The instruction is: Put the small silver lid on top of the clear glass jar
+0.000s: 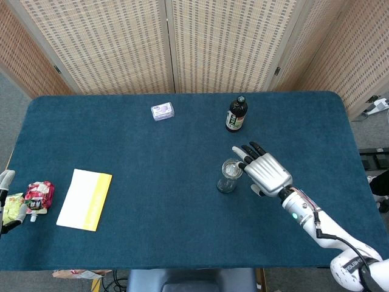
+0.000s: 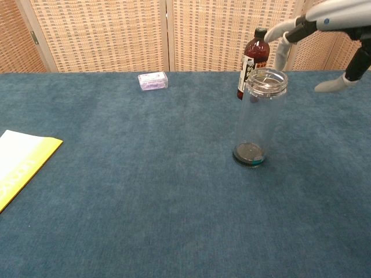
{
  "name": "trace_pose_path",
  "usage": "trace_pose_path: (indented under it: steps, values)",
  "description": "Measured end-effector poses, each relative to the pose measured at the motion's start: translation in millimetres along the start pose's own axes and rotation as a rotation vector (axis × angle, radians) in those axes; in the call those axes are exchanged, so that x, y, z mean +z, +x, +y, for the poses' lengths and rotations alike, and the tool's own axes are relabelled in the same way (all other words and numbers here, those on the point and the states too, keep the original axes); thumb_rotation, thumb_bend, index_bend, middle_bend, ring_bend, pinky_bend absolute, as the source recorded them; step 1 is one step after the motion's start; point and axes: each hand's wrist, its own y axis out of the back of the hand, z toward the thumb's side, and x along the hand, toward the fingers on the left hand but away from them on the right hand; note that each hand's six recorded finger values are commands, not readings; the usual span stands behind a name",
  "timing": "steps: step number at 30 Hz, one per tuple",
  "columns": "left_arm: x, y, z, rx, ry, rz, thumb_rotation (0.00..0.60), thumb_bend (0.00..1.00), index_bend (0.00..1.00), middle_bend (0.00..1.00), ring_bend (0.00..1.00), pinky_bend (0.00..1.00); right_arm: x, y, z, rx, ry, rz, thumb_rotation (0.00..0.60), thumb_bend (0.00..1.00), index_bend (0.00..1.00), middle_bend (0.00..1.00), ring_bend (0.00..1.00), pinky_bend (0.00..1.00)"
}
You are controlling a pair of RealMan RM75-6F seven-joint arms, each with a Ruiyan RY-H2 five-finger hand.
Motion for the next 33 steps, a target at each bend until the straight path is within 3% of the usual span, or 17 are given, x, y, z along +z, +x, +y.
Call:
trace_pose_path:
  steps: [7,13,17,24,30,33]
  values:
    - [2,0,-2,-0.004,0.008,-0.004,0.6,0.35,0.0,0.08,0.0,0.11,-9,14,26,-0.108,-0.047,-0.025,0.6,0.31,0.32,0.0,0.0,0.0]
    - [2,0,-1,-0.007,0.003,-0.009,0.6,0.35,0.0,0.08,0.0,0.11,-33,42,20,-0.226,-0.112,-0.087,0.6,0.31,0.32,0.0,0.0,0.0]
    - [3,0,-2,-0.013,0.001,-0.011,0.6,0.35,0.0,0.08,0.0,0.11,-64,67,-2,-0.296,-0.146,-0.163,0.6,0.32,0.32,0.0,0.0,0.0]
    - [7,1,-6,-0.025,0.017,-0.022,0.6,0.35,0.0,0.08,0.0,0.11,-116,115,-58,-0.396,-0.165,-0.306,0.6,0.32,0.32,0.0,0.0,0.0]
    - [16,4,-15,-0.046,0.039,-0.046,0.6,0.35,0.0,0.08,0.0,0.11,-136,156,-112,-0.423,-0.169,-0.415,0.6,0.32,0.28,0.0,0.0,0.0]
    - [22,7,-20,-0.058,0.044,-0.066,0.6,0.35,0.0,0.08,0.0,0.11,-138,173,-128,-0.436,-0.168,-0.459,0.6,0.31,0.25,0.0,0.0,0.0]
